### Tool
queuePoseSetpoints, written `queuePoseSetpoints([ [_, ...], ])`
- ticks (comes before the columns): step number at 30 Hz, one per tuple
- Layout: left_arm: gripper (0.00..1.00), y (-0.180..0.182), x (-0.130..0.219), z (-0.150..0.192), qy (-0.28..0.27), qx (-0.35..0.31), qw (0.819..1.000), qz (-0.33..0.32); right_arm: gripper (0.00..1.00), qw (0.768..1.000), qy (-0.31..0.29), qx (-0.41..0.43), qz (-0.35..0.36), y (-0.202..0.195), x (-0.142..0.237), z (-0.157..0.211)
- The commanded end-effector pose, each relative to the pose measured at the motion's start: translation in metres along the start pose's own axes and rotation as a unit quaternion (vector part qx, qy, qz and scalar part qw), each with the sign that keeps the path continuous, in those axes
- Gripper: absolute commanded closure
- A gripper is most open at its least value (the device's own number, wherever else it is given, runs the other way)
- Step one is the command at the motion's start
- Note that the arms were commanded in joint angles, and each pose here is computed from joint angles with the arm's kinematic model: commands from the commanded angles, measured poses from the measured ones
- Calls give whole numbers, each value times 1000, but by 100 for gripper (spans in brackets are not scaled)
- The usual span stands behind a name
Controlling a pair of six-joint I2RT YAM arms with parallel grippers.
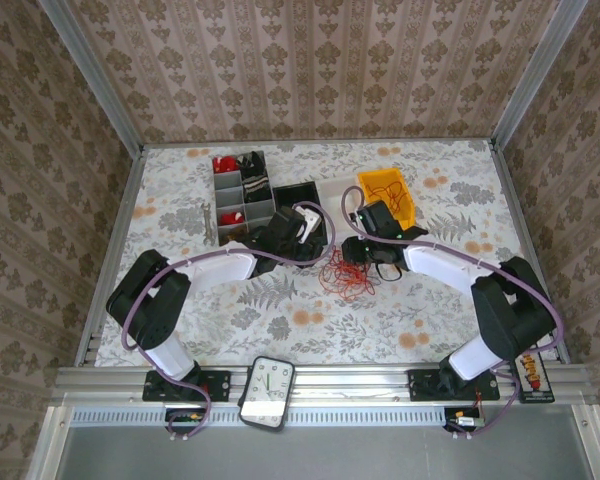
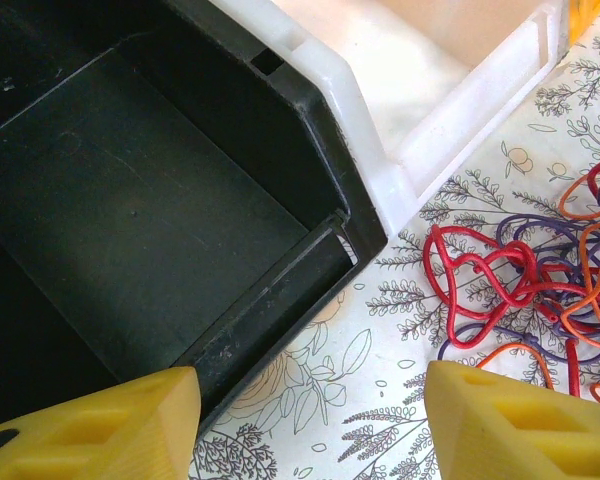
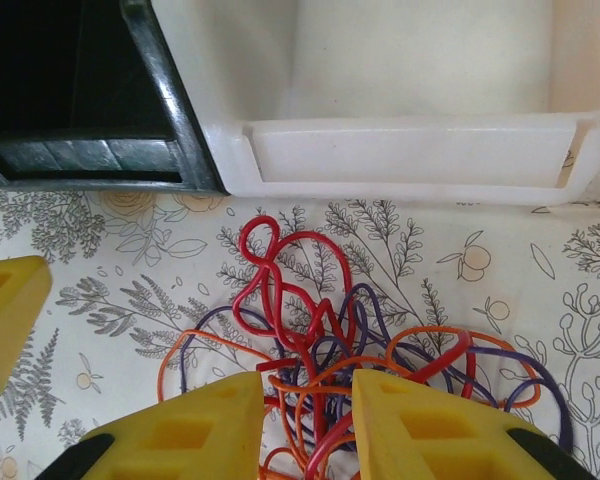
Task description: Untangle the cables
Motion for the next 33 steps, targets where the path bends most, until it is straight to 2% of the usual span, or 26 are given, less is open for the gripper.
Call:
queuePoseSetpoints([
  [1,39,-1,1,-2,-8,6,1000,0,68,1000,10,-2,13,-6,8,9],
  [14,38,-4,0,-2,-6,0,1000,-3,69,999,30,-8,12,-8,-3,21],
  [33,38,-8,-1,-1,-4,-13,1000,2,71,999,30,-15,-1,-3,-27,4],
])
Point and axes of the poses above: each hand's point on the last joint's axis, 136 mm out from that joint toward the fingers, its own x axis back along the fingers, its own y axis along the line the jaws close on, z = x × y, the point moved 7 cm from there along x, back along the fingers, and after that the axes turned 6 degrees about x, right-handed, at the moved point
